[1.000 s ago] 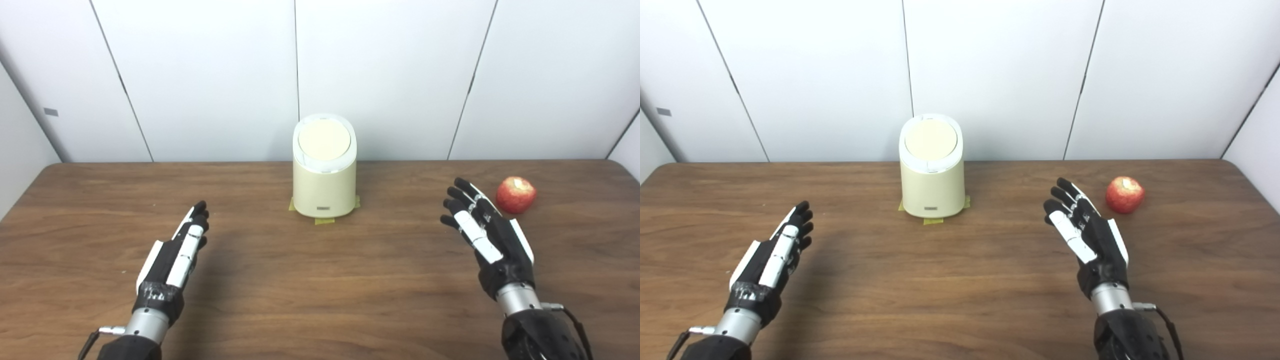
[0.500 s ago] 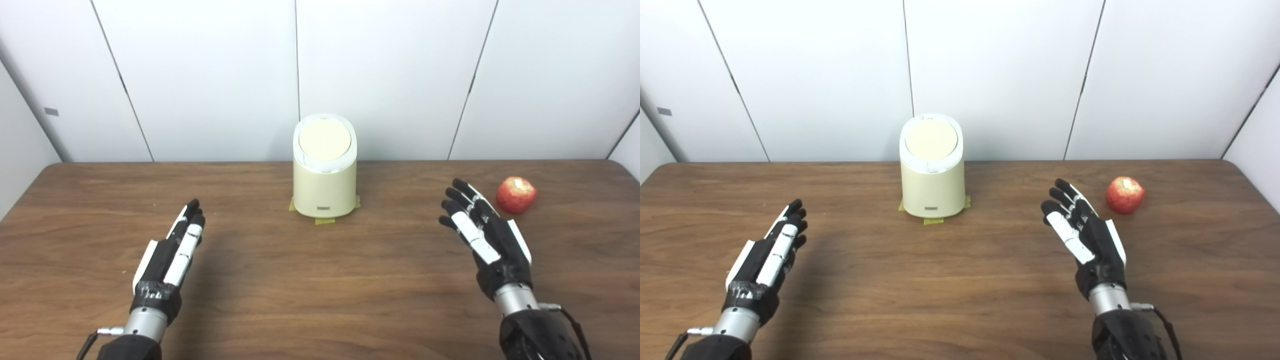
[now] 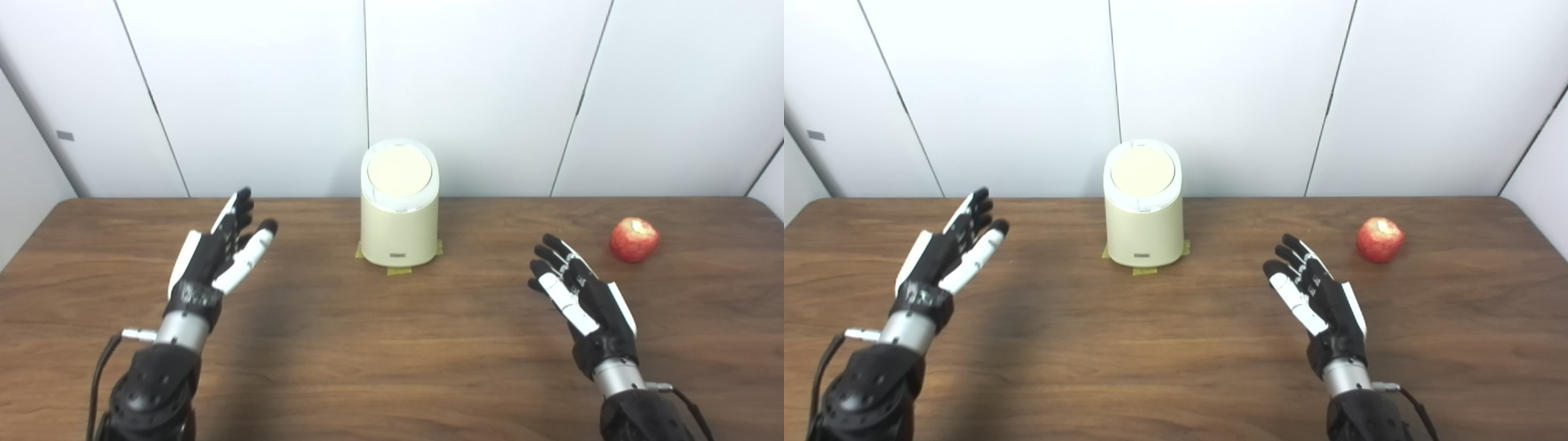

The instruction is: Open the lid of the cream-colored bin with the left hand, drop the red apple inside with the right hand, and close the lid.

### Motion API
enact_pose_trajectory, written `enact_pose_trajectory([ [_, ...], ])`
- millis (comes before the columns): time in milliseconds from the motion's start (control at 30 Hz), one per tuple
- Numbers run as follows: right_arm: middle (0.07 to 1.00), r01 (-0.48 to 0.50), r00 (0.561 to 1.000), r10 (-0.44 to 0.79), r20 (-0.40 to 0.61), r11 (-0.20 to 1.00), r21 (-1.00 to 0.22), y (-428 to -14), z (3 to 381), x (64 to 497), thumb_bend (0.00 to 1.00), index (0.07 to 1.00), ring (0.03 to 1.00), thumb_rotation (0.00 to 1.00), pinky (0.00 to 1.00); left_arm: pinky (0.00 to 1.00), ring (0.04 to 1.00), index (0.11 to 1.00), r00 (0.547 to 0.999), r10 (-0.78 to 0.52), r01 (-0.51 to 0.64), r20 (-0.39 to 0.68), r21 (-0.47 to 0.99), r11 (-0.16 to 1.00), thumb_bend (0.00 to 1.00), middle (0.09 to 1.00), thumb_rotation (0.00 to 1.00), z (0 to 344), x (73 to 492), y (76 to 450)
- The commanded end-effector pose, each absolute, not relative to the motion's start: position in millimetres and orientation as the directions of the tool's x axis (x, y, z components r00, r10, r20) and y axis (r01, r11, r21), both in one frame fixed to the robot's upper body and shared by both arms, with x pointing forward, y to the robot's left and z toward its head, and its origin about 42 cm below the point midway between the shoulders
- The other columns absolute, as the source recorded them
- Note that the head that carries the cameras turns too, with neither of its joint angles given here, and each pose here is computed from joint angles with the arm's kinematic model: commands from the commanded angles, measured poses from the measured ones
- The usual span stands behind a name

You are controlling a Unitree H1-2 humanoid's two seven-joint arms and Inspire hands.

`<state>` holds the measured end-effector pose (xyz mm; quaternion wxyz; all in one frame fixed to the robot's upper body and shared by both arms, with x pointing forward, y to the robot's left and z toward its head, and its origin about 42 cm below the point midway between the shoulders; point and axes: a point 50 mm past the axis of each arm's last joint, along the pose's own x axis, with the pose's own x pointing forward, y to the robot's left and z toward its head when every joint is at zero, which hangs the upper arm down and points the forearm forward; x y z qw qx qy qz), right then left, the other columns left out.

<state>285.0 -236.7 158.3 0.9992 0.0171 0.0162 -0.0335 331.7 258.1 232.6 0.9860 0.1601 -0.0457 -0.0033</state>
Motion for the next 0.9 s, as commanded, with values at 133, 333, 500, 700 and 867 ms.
enact_pose_trajectory([
  [133, 0.868, 0.052, 0.997, -0.053, 0.058, 0.998, 0.025, -237.6, 166.2, 291.1, 0.53, 0.882, 0.858, 0.51, 0.78, 0.89, 0.925, 0.983, 0.984, -0.045, -0.032, 0.173, 0.419, 0.907, 0.61, 0.943, 0.44, 270.3, 369.5, 243.3],
  [333, 0.855, 0.056, 0.997, -0.058, 0.051, 0.998, 0.03, -235.6, 161.1, 292.4, 0.55, 0.876, 0.849, 0.48, 0.77, 0.87, 0.915, 0.979, 0.982, -0.085, -0.006, 0.166, 0.486, 0.874, 0.69, 0.942, 0.41, 288.6, 403.3, 229.1],
  [500, 0.856, 0.066, 0.996, -0.066, 0.053, 0.998, 0.005, -235.4, 153.3, 295.4, 0.55, 0.875, 0.843, 0.49, 0.74, 0.85, 0.913, 0.98, 0.985, -0.102, 0.02, 0.138, 0.496, 0.868, 0.76, 0.944, 0.39, 287.2, 424.8, 214.7],
  [700, 0.857, 0.06, 0.997, -0.062, 0.051, 0.998, 0.025, -234.5, 148.6, 296.6, 0.55, 0.877, 0.853, 0.46, 0.77, 0.8, 0.892, 0.971, 0.985, -0.103, 0.019, 0.141, 0.5, 0.866, 0.8, 0.934, 0.35, 283.5, 443.2, 196.6],
  [867, 0.859, 0.056, 0.997, -0.057, 0.051, 0.998, 0.02, -234.0, 146.0, 296.9, 0.55, 0.882, 0.856, 0.47, 0.78, 0.79, 0.904, 0.983, 0.985, -0.122, 0.042, 0.12, 0.525, 0.85, 0.78, 0.952, 0.32, 287.8, 460.7, 185.8],
])
